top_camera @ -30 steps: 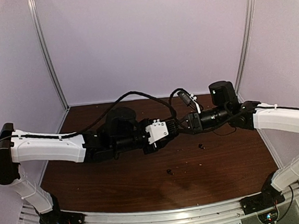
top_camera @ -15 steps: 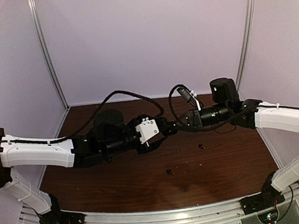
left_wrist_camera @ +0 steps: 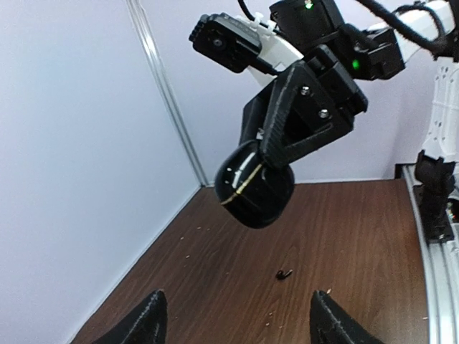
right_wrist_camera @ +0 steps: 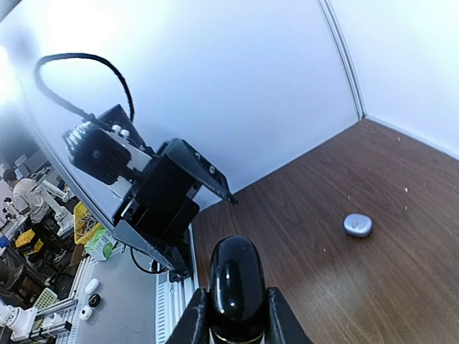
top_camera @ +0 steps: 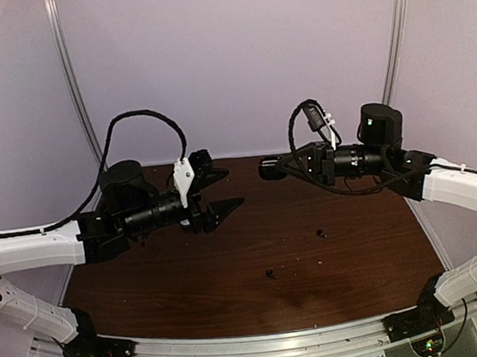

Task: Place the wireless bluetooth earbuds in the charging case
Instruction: Pass from the left arm to the right, then pass from the right arm to the left

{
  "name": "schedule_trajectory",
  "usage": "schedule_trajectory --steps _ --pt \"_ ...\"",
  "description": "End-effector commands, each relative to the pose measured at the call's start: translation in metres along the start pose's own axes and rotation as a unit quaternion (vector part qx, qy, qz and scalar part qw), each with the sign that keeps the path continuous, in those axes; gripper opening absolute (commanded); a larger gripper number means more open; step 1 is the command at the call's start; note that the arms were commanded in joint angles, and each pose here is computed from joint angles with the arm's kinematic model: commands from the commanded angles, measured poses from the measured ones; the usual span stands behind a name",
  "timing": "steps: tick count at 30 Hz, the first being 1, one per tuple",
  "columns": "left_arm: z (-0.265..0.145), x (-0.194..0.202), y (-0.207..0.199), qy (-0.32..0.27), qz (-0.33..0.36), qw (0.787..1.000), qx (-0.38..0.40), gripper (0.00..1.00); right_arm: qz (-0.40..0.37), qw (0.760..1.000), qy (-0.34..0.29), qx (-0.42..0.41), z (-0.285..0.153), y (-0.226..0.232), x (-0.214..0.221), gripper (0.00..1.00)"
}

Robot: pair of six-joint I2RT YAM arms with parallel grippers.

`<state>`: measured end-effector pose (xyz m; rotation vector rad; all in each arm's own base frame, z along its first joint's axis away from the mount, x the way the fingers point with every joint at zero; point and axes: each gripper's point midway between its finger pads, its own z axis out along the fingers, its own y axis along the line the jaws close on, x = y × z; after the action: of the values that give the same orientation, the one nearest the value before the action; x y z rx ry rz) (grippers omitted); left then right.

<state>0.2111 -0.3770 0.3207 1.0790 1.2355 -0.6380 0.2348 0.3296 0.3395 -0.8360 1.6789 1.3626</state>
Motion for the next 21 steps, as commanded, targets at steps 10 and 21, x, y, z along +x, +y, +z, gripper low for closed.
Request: schedule_trajectory --steps 10,21 --pt "0.001 -0.068 -0.024 -0.127 -0.16 0.966 0.157 0.53 -0.119 0.985 -0.087 -0.093 -0.009 0.071 -0.059 0.07" --pt "0.009 -0.076 -0.024 -0.151 -0.174 0.958 0.169 0.46 -0.114 0.983 -0.078 -0.12 0.006 0.088 -0.049 0.07"
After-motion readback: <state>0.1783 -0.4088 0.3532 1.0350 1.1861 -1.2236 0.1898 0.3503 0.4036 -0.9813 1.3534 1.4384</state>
